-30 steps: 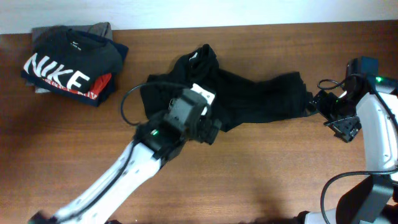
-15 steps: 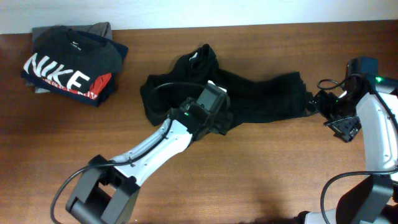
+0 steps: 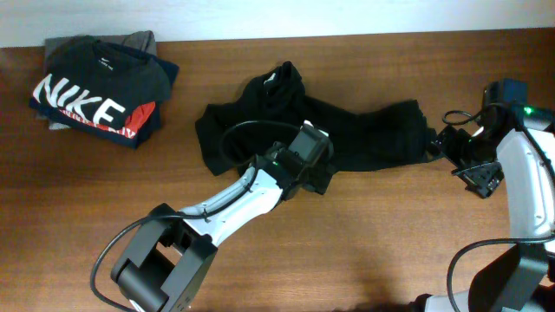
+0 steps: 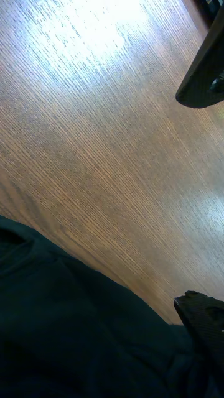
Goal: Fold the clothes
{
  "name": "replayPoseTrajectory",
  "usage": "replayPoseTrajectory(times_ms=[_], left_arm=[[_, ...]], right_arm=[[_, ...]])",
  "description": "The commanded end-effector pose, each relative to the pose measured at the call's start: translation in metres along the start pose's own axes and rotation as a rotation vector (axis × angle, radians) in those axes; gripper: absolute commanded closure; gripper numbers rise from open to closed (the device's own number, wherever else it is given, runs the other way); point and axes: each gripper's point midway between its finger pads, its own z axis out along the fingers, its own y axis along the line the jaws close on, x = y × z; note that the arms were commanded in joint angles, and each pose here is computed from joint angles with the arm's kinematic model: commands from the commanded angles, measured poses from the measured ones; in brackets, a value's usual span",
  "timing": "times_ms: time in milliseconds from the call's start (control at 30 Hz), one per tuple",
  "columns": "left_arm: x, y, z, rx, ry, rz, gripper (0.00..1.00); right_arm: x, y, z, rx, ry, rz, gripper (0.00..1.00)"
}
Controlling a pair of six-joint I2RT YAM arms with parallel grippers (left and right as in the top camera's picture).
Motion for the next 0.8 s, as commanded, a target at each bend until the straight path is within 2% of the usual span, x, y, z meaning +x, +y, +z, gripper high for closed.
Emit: replayPoseTrajectory(times_ms=[0,300,633,767], left_arm=[[-0.009,0.003,0.002,-0.027,-0.026,0.016,0.01],[0.008,0.009,0.026,-0.074,0.025,0.071,0.01],[-0.002,-0.002,0.028,-0.024,-0.014,0.065,0.01],[-0.001,-0.001,0.028,-0.025,-0.008,0.066,0.05]], right_arm=[[0.002,-0.002,0.002,0.005,0.012,0.008,0.01],[0.002,-0.002,0.002,0.006,0.013,0.008,0.01],[0.003,-0.002,0.002,0.006,0.013,0.008,0.01],[0.002,-0.002,0.002,0.006,0.013,0.009,0.01]])
